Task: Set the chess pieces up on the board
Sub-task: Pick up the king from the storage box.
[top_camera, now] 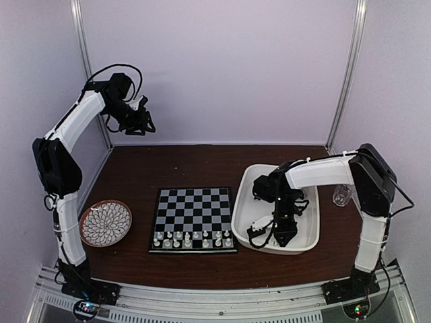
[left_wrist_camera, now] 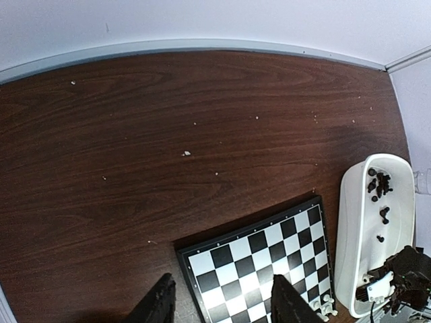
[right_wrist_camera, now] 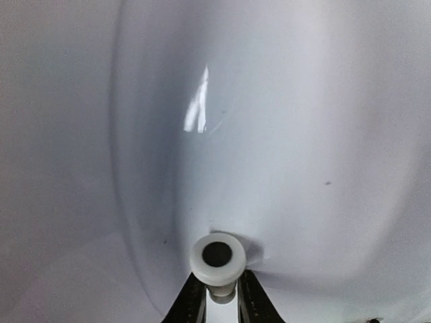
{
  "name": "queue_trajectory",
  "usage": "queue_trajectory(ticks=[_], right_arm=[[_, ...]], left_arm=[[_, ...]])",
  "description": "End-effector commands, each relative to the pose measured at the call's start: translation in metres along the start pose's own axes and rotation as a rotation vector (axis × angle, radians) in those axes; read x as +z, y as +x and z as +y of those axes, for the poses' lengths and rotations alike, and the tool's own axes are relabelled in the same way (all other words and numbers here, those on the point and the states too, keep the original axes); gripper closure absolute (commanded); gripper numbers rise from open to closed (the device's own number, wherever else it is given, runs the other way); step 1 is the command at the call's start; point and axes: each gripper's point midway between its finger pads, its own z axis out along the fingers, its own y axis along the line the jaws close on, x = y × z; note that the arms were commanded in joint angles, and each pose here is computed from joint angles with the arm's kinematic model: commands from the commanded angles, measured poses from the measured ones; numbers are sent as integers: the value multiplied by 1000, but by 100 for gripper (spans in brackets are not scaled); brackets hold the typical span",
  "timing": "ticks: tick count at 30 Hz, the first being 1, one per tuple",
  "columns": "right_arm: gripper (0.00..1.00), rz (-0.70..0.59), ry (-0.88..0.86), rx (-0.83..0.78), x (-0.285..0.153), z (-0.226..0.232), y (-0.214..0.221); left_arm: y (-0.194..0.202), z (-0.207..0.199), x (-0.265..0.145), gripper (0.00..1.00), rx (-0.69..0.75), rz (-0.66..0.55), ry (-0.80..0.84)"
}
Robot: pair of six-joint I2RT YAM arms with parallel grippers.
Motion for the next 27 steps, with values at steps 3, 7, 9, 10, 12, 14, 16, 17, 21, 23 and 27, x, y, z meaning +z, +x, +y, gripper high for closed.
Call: queue_trajectory(ticks=[3, 7, 9, 10, 12, 14, 16, 17, 21, 23, 27], right_arm=[[84, -49, 75, 156, -18, -48, -10], [85, -101, 68, 183, -35, -49, -10], [86, -118, 58, 177, -41, -46, -10], [86, -131, 53, 182, -45, -46, -11], [86, -170, 32, 203, -55, -45, -12], [86, -212, 20, 227, -69, -47, -12], [86, -275, 3, 236, -86, -49, -15], [86, -307, -7, 240, -94, -49, -16], [85, -431, -68, 228, -120, -48, -26], [85, -458, -84, 215, -130, -48, -25], [85, -502, -46, 173, -147, -45, -17]], left_arm=[[-7, -8, -6, 52, 2, -34, 31], [-7, -10, -5, 52, 3, -34, 46], [-9, -14, -4, 52, 6, -40, 63], [-10, -17, -4, 52, 10, -45, 75], [-12, -26, -4, 52, 26, -54, 99], [-12, -38, -2, 52, 46, -57, 128], [-9, -53, 1, 52, 68, -52, 149], [-7, -60, 4, 52, 82, -52, 151], [4, -99, 23, 52, 61, -84, 215], [10, -130, 29, 52, 64, -115, 303], [46, -187, 40, 52, 172, -59, 388]])
